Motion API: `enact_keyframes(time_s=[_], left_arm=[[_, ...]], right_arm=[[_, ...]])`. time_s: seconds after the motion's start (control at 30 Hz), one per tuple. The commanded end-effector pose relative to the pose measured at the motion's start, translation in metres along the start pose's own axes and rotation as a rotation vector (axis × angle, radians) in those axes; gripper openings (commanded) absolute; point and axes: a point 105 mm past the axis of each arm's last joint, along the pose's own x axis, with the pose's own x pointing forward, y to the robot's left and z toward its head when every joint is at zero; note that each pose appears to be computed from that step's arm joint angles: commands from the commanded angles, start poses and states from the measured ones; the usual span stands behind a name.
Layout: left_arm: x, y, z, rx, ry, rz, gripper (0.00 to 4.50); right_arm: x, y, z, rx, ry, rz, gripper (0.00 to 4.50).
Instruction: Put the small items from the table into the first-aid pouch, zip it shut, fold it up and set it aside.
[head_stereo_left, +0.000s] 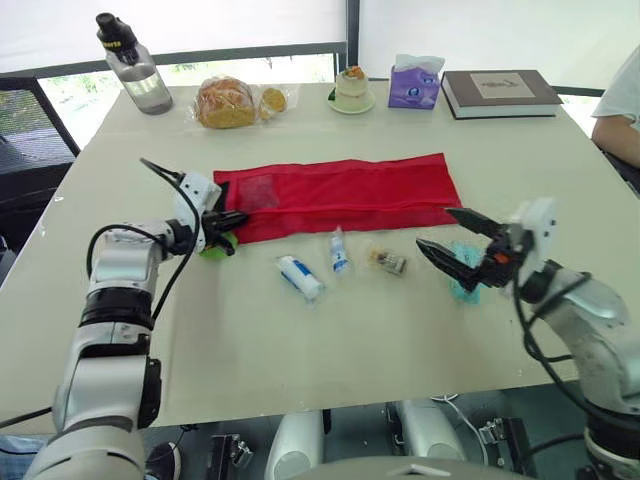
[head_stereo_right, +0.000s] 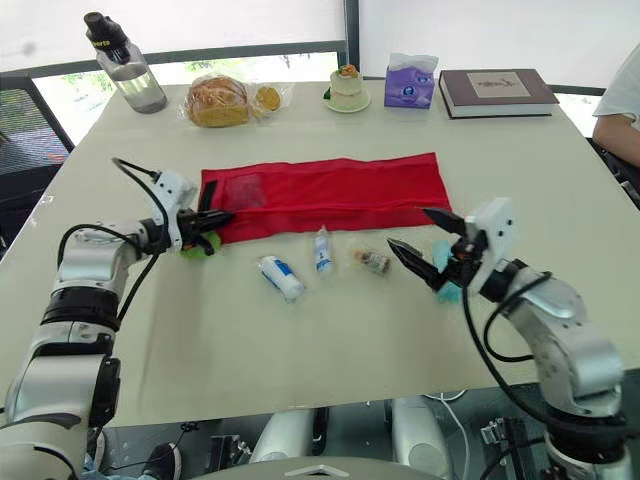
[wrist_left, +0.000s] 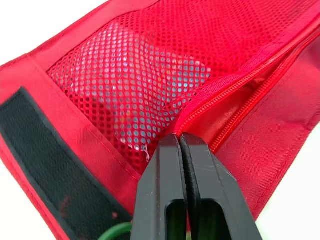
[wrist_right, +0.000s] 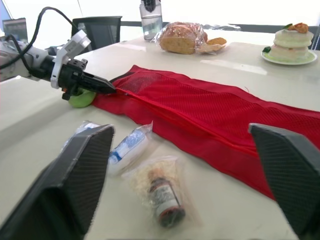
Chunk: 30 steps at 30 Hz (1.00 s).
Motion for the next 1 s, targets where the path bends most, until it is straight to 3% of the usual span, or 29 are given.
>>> enact_keyframes(time_s=[0.03,0.2,0.33,0.43,0.63,0.73,0.83,1.0], left_arm=[[-0.018,0.016,0.001,0.013,-0.008,0.070,0.00],[-0.029,0.020,-0.003,0.005,0.003,0.085,0.00],[-0.032,0.005,0.000,-0.004,0.002,-0.001,0.00],[-0.033,0.008,0.001,0.011,0.014,0.034,0.66],[-0.027,-0.014,0.026,0.037,-0.058,-0.090,2.85],[-0.027,-0.023,0.042,0.072,-0.098,-0.156,4.19],[-0.018,-0.035,0.058,0.119,-0.150,-0.203,4.35],[0.014,-0.055,0.065,0.273,-0.126,-0.231,4.35]], right_arm=[[-0.013,0.010,0.023,-0.053,-0.035,0.057,4.46],[-0.020,0.010,0.024,-0.096,0.010,0.053,4.46],[-0.018,0.012,0.025,-0.117,0.017,0.058,4.46],[-0.017,0.013,0.026,-0.120,0.017,0.061,4.50],[-0.014,0.014,0.025,-0.146,0.031,0.077,4.50],[-0.011,0.012,0.030,-0.166,0.023,0.053,4.50],[-0.009,0.010,0.029,-0.188,0.045,0.018,4.50],[0.000,0.011,0.028,-0.229,0.070,-0.018,4.50]])
